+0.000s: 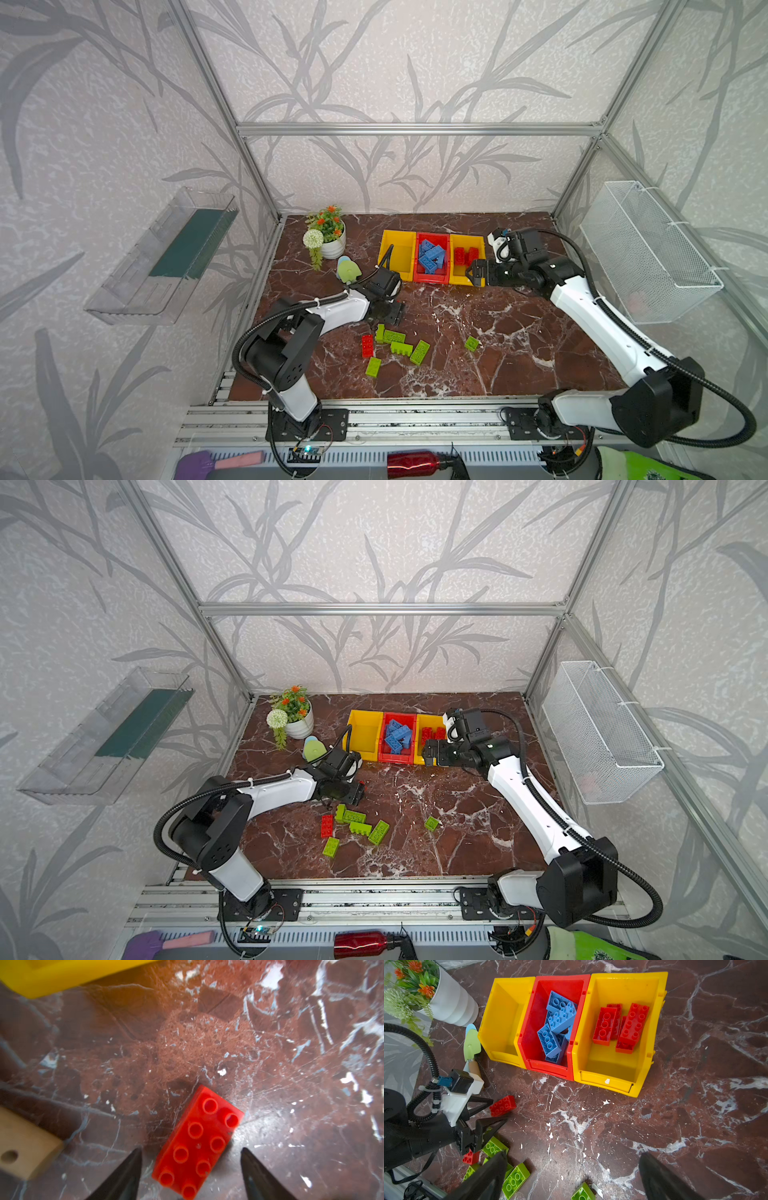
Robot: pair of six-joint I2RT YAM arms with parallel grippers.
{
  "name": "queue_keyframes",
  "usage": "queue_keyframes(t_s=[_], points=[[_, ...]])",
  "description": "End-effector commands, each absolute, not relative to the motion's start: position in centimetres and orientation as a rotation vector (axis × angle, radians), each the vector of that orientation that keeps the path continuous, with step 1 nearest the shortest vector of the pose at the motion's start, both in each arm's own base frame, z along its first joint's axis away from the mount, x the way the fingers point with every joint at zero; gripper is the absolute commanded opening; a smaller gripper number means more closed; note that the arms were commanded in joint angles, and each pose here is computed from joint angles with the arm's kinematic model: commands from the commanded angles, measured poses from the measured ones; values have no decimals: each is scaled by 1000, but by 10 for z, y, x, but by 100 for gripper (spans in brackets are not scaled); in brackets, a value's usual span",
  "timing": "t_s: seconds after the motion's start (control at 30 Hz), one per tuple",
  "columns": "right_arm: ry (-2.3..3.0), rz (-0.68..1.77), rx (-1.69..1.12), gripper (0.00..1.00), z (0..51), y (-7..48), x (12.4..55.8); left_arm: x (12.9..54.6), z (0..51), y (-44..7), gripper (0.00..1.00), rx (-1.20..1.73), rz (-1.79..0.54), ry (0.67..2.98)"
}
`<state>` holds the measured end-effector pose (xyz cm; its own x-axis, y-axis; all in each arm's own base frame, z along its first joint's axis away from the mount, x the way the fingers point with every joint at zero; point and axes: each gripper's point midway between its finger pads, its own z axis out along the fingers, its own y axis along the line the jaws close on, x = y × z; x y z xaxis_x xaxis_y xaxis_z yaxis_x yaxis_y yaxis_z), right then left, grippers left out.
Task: Sort the legos into containers by color
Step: 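Lower the left gripper onto the red brick and grasp it, then carry the red brick with the left gripper over the yellow bin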
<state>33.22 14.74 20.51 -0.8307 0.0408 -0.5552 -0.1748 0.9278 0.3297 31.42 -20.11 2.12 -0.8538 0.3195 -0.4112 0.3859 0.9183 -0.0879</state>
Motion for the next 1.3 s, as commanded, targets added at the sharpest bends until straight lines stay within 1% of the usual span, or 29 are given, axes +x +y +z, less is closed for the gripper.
queue_keyframes(t_s=[0.0,0.1,0.13,0.17,0.37,0.53,0.63,0.8,0.9,0.97,1.13,1.27], points=[[2490,519,-95,99,211,146,326,317,22,-208,60,555,-276,2687],[2484,517,-91,99,213,145,325,315,22,-208,38,535,-287,2697],[2480,516,-87,99,214,144,324,316,22,-207,32,520,-280,2701],[2477,518,-84,99,214,144,323,316,23,-207,30,513,-276,2703],[2458,531,-75,99,218,141,314,322,33,-209,26,462,-262,2722],[2442,522,-50,99,216,133,297,333,66,-222,26,430,-292,2682],[2427,507,-15,99,211,124,284,341,94,-243,26,459,-365,2641],[2403,531,57,99,197,114,261,366,140,-284,27,461,-419,2576],[2386,531,92,99,194,108,250,384,156,-309,27,439,-447,2560],[2369,531,104,99,195,105,245,395,160,-326,27,416,-477,2559],[2336,493,121,99,202,94,237,414,164,-380,27,365,-677,2540],[2316,471,126,99,208,89,234,427,159,-415,27,336,-763,2535]])
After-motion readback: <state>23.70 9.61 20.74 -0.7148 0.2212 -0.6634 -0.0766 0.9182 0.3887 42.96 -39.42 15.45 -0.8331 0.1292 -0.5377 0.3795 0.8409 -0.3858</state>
